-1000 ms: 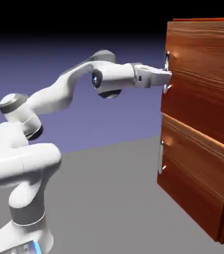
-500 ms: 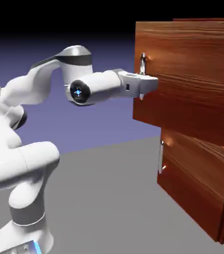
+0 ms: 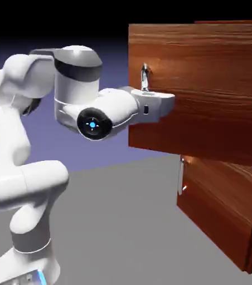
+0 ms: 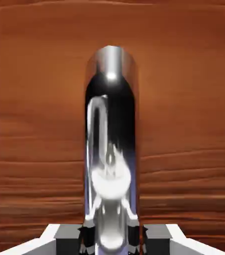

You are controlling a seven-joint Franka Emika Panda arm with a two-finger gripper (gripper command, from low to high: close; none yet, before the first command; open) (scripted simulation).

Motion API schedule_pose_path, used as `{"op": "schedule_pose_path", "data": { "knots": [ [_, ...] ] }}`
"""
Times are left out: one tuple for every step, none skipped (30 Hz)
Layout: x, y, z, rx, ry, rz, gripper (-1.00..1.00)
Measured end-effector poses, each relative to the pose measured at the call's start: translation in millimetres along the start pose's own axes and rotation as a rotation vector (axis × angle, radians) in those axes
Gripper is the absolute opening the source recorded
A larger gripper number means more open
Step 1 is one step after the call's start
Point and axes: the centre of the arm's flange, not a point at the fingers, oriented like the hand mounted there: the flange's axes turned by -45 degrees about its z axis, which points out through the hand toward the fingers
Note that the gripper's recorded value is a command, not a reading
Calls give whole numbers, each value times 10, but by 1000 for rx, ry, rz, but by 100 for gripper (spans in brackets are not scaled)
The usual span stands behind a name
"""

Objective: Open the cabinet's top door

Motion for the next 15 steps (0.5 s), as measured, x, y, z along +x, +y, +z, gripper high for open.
{"op": "schedule_pose_path", "data": {
  "knots": [
    [0, 32, -73, 22, 0, 0, -100],
    [0, 66, -144, 43, 0, 0, -100],
    [0, 101, -214, 64, 0, 0, -100],
    [0, 137, -283, 86, 0, 0, -100],
    [0, 174, -352, 107, 0, 0, -100],
    [0, 213, -419, 128, 0, 0, -100],
    [0, 254, -486, 149, 0, 0, -100],
    [0, 296, -552, 171, 0, 0, -100],
    [0, 340, -618, 192, 0, 0, -100],
    [0, 385, -683, 214, 0, 0, -100],
    [0, 432, -747, 235, 0, 0, -100],
    [0, 481, -811, 257, 0, 0, -100],
    [0, 532, -874, 279, 0, 0, -100],
    [0, 584, -937, 301, 0, 0, -100],
    [0, 638, -998, 324, 0, 0, -100]
  ]
}}
